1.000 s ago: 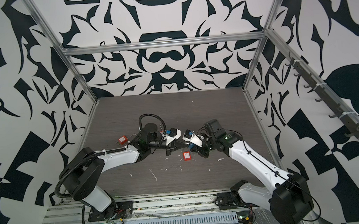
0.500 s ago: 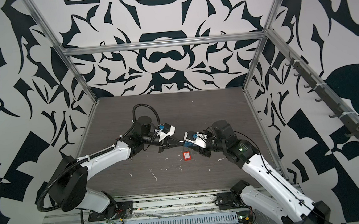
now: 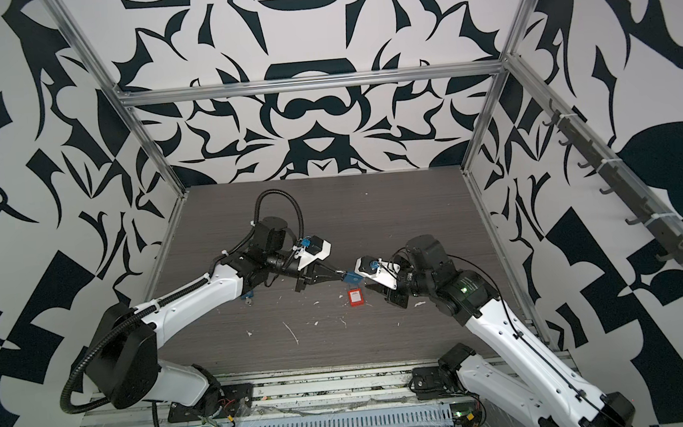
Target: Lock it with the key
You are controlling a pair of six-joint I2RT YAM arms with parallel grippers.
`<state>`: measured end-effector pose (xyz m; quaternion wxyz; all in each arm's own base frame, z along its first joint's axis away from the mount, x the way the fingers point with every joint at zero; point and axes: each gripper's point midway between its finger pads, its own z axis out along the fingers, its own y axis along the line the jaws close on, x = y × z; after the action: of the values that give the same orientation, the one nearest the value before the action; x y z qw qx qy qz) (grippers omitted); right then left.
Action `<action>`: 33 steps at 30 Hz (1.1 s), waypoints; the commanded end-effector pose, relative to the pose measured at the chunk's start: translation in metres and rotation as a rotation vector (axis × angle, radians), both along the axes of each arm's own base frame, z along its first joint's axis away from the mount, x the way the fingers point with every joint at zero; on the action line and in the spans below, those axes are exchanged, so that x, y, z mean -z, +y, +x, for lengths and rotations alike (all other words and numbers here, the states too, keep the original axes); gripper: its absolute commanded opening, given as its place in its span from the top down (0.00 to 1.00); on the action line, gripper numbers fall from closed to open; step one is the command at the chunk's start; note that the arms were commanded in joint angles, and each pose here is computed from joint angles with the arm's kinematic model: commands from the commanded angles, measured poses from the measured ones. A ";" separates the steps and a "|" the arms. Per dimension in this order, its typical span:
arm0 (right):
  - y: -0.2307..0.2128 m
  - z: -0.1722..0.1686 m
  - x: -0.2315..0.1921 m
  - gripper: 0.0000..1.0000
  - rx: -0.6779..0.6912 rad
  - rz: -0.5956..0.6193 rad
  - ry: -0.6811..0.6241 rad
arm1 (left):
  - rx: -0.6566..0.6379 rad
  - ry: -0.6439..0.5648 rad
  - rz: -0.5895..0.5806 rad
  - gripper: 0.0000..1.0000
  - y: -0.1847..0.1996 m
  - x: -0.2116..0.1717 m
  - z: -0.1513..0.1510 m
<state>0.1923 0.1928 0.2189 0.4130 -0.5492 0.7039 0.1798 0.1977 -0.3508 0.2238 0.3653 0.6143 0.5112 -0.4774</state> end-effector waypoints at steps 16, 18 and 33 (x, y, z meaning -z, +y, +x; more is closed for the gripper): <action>0.020 0.004 -0.009 0.86 -0.096 0.034 0.040 | 0.043 -0.086 -0.028 1.00 0.007 -0.018 -0.011; 0.022 0.001 -0.009 0.86 -0.113 0.039 0.052 | 0.044 -0.091 -0.025 1.00 0.008 -0.018 -0.011; 0.020 -0.002 0.003 0.87 -0.134 -0.016 0.106 | 0.054 -0.107 -0.034 1.00 0.008 -0.023 -0.013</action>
<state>0.1904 0.2096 0.2024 0.3461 -0.5822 0.7000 0.2264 0.1899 -0.3427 0.2185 0.3620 0.6354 0.5050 -0.4585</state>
